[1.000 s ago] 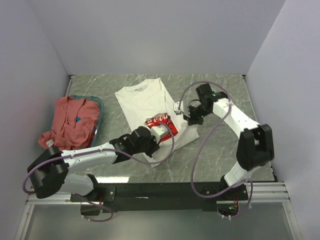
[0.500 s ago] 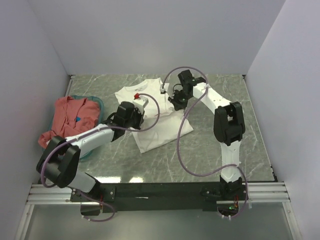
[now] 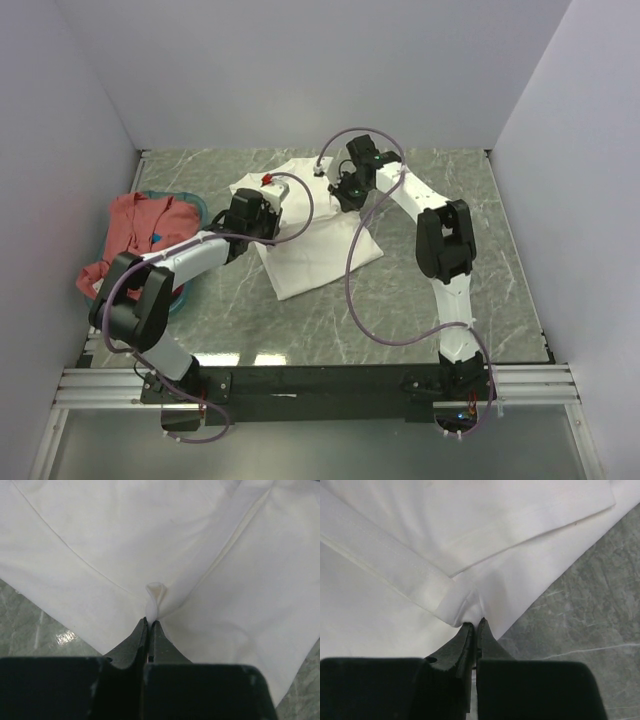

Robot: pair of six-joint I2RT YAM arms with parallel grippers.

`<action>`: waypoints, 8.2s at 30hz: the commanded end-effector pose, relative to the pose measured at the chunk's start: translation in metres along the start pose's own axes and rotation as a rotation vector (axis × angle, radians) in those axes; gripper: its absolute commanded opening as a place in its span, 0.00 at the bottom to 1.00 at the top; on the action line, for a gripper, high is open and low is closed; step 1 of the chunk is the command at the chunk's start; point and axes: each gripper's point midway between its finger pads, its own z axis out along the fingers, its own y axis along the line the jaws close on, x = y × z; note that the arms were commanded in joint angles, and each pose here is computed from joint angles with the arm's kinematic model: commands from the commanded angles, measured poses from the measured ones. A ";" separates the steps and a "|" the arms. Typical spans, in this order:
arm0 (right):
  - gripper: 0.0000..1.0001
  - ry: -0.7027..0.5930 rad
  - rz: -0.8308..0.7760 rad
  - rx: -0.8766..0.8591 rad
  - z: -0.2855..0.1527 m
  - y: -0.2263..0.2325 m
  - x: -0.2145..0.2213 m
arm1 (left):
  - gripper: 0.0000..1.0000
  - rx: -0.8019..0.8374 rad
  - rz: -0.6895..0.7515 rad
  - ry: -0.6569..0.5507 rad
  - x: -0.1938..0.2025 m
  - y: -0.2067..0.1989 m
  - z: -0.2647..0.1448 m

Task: Fold and stack the t-shirts
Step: Fold the tshirt

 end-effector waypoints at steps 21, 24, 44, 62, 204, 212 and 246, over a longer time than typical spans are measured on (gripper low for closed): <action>0.00 -0.046 0.005 0.113 0.011 -0.025 -0.036 | 0.01 -0.007 -0.010 0.002 -0.011 0.015 0.013; 0.00 -0.046 0.005 0.114 0.012 -0.025 -0.037 | 0.01 -0.009 -0.013 0.010 -0.009 0.018 0.015; 0.70 -0.162 0.201 0.330 -0.020 -0.066 -0.058 | 0.86 -0.482 -0.115 -0.260 -0.079 0.109 -0.049; 0.75 -0.235 -0.607 -0.129 -0.083 0.081 0.063 | 0.89 0.274 0.579 -0.093 0.058 -0.112 -0.109; 0.00 -0.071 0.018 0.335 -0.037 -0.068 -0.016 | 0.01 0.168 0.486 -0.057 -0.028 0.038 0.070; 0.41 -0.066 0.192 0.523 -0.021 -0.110 -0.011 | 0.76 -0.154 0.352 -0.070 -0.057 0.091 0.079; 0.66 -0.046 0.955 -0.207 -0.036 0.011 0.099 | 0.85 0.013 -0.664 -0.057 -0.003 0.017 -0.067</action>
